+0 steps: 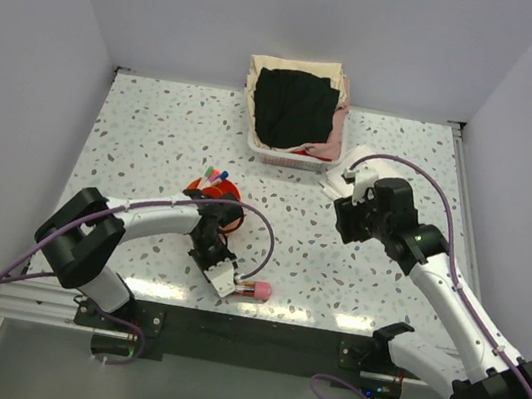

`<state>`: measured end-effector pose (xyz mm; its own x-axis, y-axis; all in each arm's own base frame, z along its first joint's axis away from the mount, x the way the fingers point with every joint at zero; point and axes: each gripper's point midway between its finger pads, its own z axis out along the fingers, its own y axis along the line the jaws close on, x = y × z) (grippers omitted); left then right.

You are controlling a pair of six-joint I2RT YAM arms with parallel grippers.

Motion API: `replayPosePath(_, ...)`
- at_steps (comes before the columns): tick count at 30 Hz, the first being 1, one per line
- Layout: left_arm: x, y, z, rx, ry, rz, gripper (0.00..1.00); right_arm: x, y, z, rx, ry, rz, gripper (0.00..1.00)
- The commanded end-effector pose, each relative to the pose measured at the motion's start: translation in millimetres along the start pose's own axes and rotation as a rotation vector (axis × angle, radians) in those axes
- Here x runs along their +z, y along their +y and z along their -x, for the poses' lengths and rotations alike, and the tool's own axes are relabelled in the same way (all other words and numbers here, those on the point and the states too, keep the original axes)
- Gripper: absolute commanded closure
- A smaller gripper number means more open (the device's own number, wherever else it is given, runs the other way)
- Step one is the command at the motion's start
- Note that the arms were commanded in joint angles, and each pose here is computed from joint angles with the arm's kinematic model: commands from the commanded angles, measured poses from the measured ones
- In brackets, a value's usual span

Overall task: Sort the stationery into containers
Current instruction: Pick up the pen from the center of the board, then place the pen in the storage box.

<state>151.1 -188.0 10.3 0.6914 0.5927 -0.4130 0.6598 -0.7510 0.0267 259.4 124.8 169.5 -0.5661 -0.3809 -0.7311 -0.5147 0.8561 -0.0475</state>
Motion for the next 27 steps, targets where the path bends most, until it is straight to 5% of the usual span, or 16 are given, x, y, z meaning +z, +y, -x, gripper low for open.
replayPosePath(1,8.5,7.4,-0.1,-0.043,-0.006,0.028,1.00,0.8,-5.0,8.1,-0.004,-0.039,-0.019,0.42)
replayPosePath(11,-50.9,33.7,-6.1,-0.136,0.028,0.235,1.00,0.3,-8.7,11.6,-0.006,-0.046,-0.028,0.42)
replayPosePath(19,-106.8,69.5,38.2,-0.166,-0.113,0.317,1.00,-0.2,-17.3,12.3,-0.024,-0.027,-0.055,0.42)
replayPosePath(27,-118.6,79.1,61.7,-0.267,-0.273,0.357,1.00,-0.1,-29.5,14.7,-0.036,-0.007,-0.086,0.42)
